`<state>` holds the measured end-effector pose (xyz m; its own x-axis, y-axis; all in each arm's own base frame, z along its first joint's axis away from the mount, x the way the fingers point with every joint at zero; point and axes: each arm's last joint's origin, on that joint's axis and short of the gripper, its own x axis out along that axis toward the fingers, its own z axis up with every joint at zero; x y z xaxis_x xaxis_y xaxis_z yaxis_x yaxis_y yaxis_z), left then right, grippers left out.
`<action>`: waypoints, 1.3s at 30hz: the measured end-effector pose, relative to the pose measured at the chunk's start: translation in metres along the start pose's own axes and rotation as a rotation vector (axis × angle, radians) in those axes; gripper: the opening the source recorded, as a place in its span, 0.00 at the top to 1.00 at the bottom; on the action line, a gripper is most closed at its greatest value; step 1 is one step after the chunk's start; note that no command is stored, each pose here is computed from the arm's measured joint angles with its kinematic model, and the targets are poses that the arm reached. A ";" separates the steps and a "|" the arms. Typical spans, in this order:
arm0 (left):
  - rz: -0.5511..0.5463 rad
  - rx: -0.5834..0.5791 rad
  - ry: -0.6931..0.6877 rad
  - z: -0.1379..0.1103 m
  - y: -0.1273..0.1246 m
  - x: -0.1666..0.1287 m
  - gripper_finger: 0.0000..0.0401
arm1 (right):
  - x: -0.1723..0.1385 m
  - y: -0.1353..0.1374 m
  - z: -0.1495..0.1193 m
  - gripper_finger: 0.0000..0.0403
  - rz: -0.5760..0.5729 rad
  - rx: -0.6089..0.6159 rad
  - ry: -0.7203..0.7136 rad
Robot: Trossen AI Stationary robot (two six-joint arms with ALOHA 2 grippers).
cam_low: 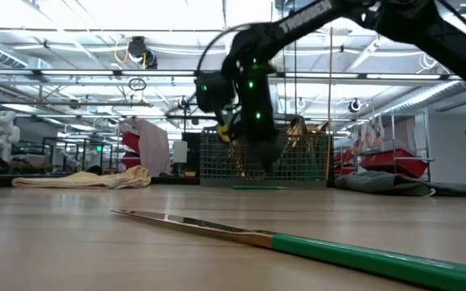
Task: Sort silverware
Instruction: Put the knife into the middle left section of the dish rack
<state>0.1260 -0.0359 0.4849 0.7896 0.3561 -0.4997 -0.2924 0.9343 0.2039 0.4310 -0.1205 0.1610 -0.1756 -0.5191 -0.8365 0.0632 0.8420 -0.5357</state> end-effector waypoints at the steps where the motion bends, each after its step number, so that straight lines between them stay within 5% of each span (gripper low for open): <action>1: 0.021 -0.005 -0.001 -0.001 -0.001 0.001 0.98 | -0.007 0.005 0.000 1.00 -0.016 -0.027 -0.014; 6: 0.177 -0.014 0.012 -0.010 -0.008 0.018 0.98 | -0.039 0.026 -0.001 1.00 0.003 -0.253 -0.098; 12: 0.360 -0.026 0.022 -0.031 -0.024 0.047 0.98 | -0.048 0.043 -0.002 1.00 0.372 -0.480 -0.218; 16: 0.407 0.021 0.075 -0.049 -0.033 0.068 0.98 | -0.050 0.044 -0.002 1.00 0.196 -0.574 -0.184; 25: 0.397 -0.015 0.189 -0.081 -0.043 0.093 0.98 | -0.035 0.024 -0.001 1.00 0.043 -0.924 -0.128; 39: 0.409 0.013 0.209 -0.089 -0.045 0.098 0.98 | 0.006 -0.034 -0.006 1.00 0.107 -1.052 -0.125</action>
<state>0.1684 -0.0416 0.3519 0.4846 0.6926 -0.5342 -0.5497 0.7162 0.4300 0.4220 -0.1514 0.1755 -0.1137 -0.3957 -0.9113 -0.8188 0.5568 -0.1396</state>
